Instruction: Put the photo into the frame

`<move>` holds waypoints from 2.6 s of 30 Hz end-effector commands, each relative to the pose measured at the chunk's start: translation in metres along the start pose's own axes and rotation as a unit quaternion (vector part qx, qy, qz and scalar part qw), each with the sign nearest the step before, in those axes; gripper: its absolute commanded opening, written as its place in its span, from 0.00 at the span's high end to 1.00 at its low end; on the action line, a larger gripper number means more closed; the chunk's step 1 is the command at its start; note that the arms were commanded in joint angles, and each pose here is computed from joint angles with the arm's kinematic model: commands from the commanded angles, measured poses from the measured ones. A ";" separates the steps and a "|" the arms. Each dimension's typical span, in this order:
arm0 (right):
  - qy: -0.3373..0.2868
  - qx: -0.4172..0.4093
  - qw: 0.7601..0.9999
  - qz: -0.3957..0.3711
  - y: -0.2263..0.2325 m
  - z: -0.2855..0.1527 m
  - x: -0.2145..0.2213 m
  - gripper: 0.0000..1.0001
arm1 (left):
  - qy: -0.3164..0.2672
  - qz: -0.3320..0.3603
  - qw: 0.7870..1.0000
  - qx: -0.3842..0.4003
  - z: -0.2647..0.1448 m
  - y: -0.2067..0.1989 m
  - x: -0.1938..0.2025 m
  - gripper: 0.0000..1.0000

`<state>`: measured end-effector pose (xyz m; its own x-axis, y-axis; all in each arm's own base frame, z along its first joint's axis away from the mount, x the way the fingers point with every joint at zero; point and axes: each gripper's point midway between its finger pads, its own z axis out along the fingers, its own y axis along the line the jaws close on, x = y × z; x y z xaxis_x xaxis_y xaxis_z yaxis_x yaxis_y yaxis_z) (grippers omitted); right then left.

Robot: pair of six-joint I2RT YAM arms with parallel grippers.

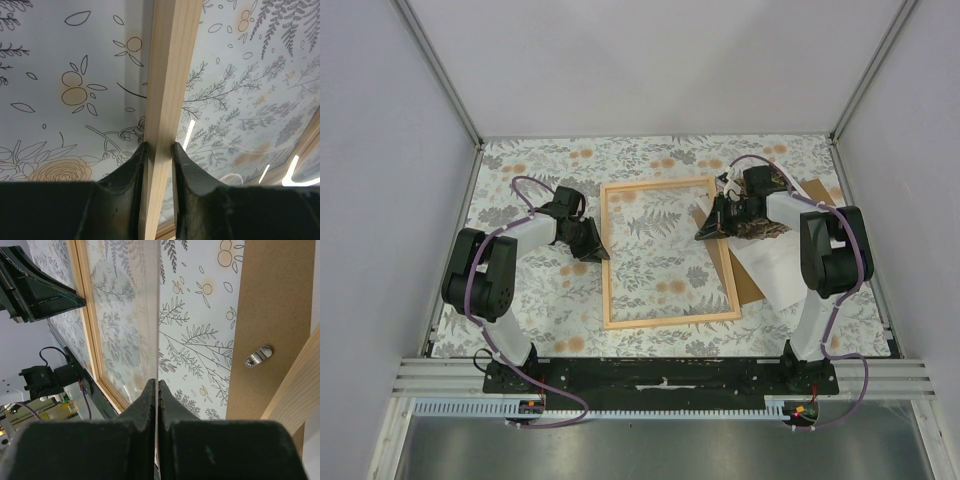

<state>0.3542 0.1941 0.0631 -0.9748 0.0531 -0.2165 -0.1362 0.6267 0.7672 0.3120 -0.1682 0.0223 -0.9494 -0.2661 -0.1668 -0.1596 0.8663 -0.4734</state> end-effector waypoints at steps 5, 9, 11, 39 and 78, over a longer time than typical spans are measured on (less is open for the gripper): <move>-0.037 -0.019 0.998 -0.043 0.029 -0.007 -0.009 1.00 | 0.002 -0.003 1.000 -0.026 0.010 0.011 0.001 0.70; -0.043 -0.019 0.998 -0.046 0.031 -0.009 -0.010 1.00 | 0.004 -0.005 1.000 -0.027 0.010 0.012 0.002 0.67; -0.045 -0.019 0.998 -0.049 0.032 -0.010 -0.011 1.00 | 0.004 -0.004 1.000 -0.028 0.010 0.012 0.003 0.64; -0.078 -0.021 0.996 -0.043 0.031 -0.021 -0.028 1.00 | -0.001 0.001 1.000 -0.027 0.004 0.011 0.002 0.62; -0.045 -0.084 0.995 0.002 0.033 -0.005 -0.020 1.00 | 0.009 0.000 1.000 -0.005 0.007 0.005 0.005 0.52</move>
<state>0.3640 0.1997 0.0845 -0.9607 0.1440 -0.2372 -0.1230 0.5452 0.8292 0.3129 -0.1687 0.0206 -0.9495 -0.2663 -0.1659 -0.1596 0.8652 -0.4753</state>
